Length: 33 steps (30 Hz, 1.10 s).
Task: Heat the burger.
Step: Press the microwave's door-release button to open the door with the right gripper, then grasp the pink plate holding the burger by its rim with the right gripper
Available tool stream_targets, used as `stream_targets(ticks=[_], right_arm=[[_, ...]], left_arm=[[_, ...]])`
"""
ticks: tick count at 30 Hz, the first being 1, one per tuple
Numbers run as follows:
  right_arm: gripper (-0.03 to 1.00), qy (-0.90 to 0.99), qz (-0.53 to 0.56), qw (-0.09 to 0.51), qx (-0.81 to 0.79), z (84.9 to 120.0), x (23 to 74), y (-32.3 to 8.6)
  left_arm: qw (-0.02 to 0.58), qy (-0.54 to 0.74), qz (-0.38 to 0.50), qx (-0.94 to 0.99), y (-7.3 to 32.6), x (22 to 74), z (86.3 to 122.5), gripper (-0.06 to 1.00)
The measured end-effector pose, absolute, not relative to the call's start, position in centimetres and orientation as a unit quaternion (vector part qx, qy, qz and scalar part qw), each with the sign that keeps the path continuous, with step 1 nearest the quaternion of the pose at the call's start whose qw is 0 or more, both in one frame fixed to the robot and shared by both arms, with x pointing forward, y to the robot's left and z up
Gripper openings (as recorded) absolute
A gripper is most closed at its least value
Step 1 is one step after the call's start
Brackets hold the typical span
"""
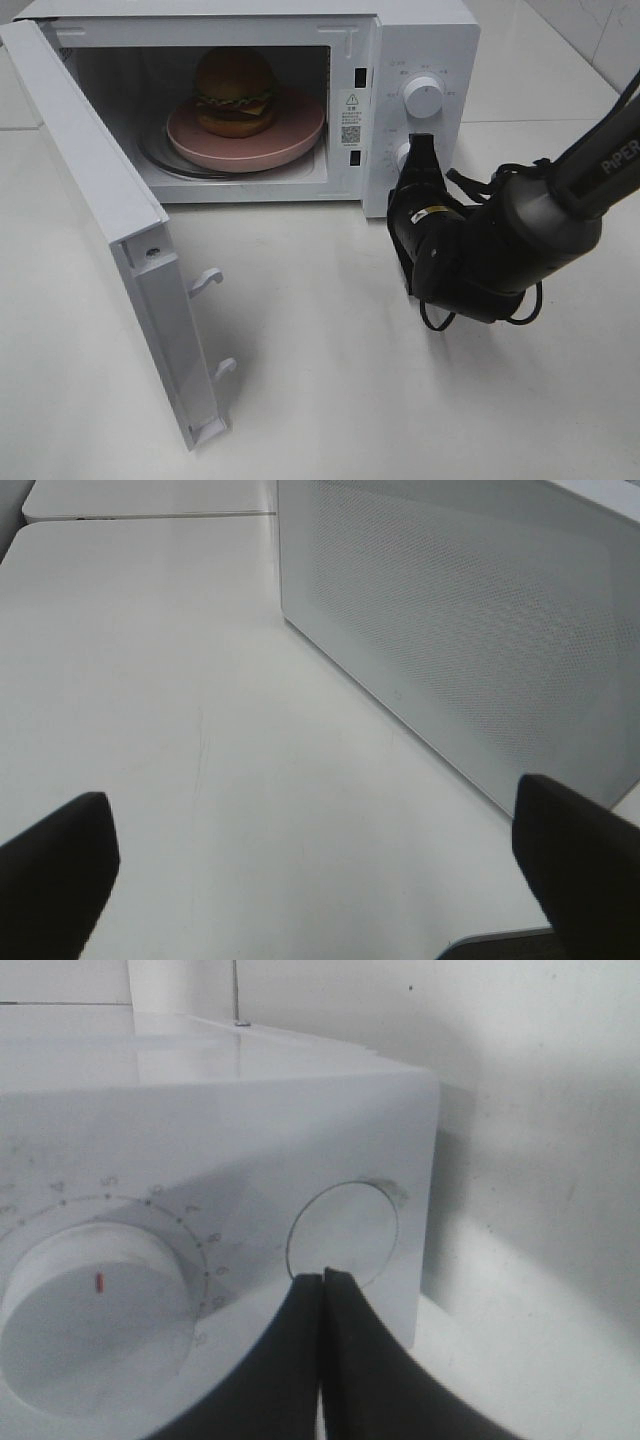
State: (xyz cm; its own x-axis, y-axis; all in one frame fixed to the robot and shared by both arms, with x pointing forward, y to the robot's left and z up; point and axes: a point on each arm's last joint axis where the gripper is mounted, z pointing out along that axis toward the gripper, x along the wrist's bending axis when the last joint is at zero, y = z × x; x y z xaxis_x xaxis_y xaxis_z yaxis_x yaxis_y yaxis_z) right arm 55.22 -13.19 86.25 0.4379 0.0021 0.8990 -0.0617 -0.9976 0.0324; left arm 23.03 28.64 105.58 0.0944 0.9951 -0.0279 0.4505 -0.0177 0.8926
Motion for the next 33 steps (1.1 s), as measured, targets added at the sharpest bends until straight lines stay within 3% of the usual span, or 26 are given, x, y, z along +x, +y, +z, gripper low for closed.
stream_targets(ticks=[14, 33], right_arm=[[0.0, 0.101, 0.48, 0.047, 0.87, 87.8, 50.6, -15.5], [0.0, 0.474, 0.4, 0.06, 0.782, 93.0, 46.7, -14.8]], left_arm=[[0.396, 0.578, 0.344, 0.625, 28.6, 23.0, 105.6, 0.99], [0.396, 0.578, 0.344, 0.625, 28.6, 23.0, 105.6, 0.99]])
